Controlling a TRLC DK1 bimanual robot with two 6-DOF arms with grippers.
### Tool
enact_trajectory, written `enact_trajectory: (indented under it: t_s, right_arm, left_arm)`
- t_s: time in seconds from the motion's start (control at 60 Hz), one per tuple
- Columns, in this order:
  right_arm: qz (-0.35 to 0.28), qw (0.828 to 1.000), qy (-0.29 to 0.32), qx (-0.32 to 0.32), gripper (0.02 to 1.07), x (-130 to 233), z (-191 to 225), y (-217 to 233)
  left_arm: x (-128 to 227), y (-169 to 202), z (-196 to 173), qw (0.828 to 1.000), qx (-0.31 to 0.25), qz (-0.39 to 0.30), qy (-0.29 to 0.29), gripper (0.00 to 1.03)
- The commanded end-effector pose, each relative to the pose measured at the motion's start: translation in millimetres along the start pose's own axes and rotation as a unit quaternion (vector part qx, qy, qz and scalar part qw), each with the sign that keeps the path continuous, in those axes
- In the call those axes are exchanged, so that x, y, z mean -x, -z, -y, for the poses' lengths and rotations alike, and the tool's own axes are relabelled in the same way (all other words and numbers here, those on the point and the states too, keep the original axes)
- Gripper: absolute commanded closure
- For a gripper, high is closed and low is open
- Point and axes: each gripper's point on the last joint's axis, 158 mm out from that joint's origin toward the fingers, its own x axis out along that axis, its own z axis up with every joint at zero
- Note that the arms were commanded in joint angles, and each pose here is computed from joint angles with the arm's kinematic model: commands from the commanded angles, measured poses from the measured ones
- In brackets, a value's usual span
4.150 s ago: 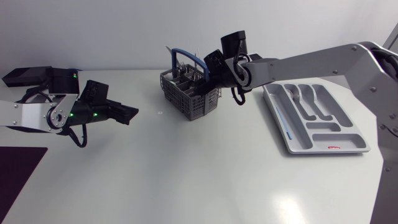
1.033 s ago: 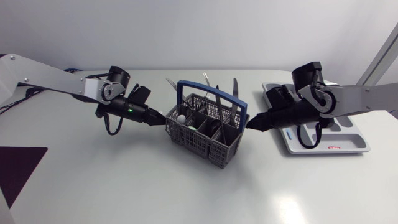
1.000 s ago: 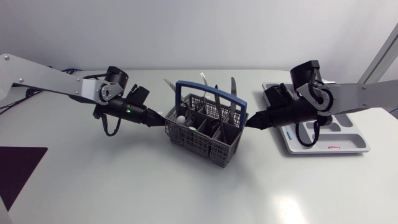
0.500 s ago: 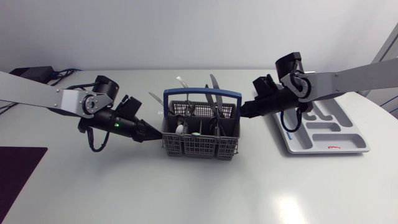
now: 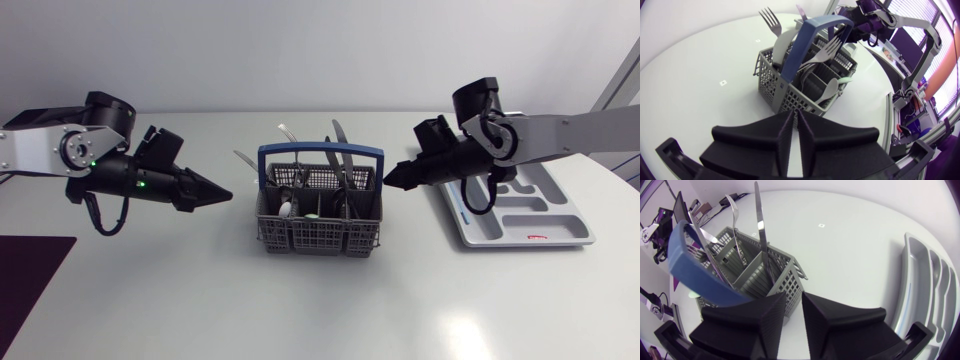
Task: Sort the cutlery from the basket into the organizer compartments.
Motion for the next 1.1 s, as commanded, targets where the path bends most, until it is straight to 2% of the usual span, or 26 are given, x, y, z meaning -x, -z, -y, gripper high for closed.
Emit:
enact_trajectory:
  t_s: [0.0, 0.067, 0.183, 0.267, 0.333, 0.383, 0.5, 0.783, 1.083]
  right_arm:
    - [0.01, 1.0, 0.012, 0.018, 0.56, 16.3, -3.5, 3.1]
    - [0.013, 0.999, 0.021, 0.027, 0.51, 27.3, -6.5, 6.6]
    - [0.022, 0.999, 0.029, 0.036, 0.51, 45.5, -15.3, 9.2]
    - [0.031, 0.998, 0.032, 0.043, 0.51, 59.7, -23.8, 8.3]
    - [0.036, 0.998, 0.031, 0.05, 0.42, 72.3, -33.2, 6.8]
    - [0.038, 0.997, 0.028, 0.055, 0.39, 79.0, -40.5, 6.5]
    - [0.04, 0.997, 0.022, 0.07, 0.37, 92.2, -60.1, 6.6]
    - [0.033, 0.995, 0.011, 0.092, 0.35, 100.5, -91.2, 10.2]
    - [0.03, 0.994, 0.008, 0.101, 0.33, 100.3, -101.0, 13.8]
  left_arm:
    - [12.6, 0.5, 11.0, 1.0, 0.01, -0.003, -0.009, 0.86]
    - [22.1, -9.8, 15.5, 1.0, 0.008, 0.007, -0.024, 0.84]
    - [27.9, -22.8, 26.4, 0.999, 0.008, 0.014, -0.036, 0.81]
    - [23.4, -25.3, 33.4, 0.999, 0.0, 0.005, -0.044, 0.78]
    - [16.0, -27.5, 44.1, 0.999, -0.011, -0.004, -0.043, 0.75]
    - [11.0, -28.3, 49.6, 0.999, -0.016, -0.011, -0.043, 0.72]
    - [-4.3, -28.9, 62.3, 0.998, -0.032, -0.032, -0.046, 0.71]
    - [-41.2, -31.1, 69.7, 0.994, -0.043, -0.078, -0.07, 0.71]
    - [-67.3, -24.5, 62.6, 0.988, -0.043, -0.113, -0.092, 0.71]
